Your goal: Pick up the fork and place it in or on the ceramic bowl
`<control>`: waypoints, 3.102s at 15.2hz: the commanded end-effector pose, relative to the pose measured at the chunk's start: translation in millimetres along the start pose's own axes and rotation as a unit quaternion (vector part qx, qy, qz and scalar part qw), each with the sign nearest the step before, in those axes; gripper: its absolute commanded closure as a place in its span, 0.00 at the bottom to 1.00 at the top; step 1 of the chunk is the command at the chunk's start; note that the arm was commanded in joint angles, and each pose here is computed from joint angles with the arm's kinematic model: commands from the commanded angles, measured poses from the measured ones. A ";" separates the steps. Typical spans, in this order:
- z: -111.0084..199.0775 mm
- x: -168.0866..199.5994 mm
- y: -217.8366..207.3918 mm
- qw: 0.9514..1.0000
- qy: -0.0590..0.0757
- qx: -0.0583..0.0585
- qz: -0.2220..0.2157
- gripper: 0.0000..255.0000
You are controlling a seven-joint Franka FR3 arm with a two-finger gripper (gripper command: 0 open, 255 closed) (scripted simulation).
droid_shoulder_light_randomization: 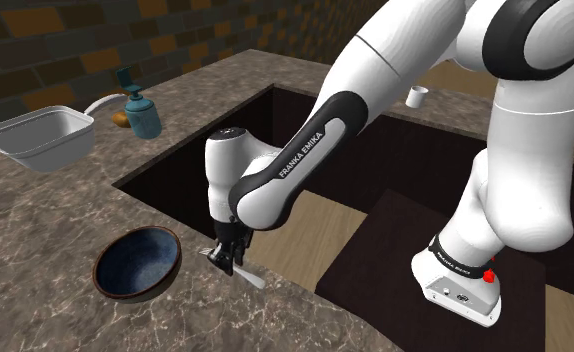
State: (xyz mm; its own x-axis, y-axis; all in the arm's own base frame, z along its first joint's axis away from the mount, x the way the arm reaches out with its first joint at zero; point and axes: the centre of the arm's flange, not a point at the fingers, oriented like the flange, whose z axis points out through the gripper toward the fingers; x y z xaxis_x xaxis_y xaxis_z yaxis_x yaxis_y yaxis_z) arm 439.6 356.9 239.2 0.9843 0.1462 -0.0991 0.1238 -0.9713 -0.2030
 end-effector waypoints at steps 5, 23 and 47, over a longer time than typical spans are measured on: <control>-31.6 -4.2 -7.2 1.000 0.000 0.000 0.000 1.00; -109.2 10.5 -37.0 1.000 0.000 0.000 0.000 1.00; -42.9 180.8 -121.9 1.000 0.000 0.000 0.000 1.00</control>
State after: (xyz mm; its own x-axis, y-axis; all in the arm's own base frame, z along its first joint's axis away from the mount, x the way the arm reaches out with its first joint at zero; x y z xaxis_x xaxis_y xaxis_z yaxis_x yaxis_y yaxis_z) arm 607.1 492.4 293.3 0.9842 0.1463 -0.0998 0.1239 -0.9714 -0.2027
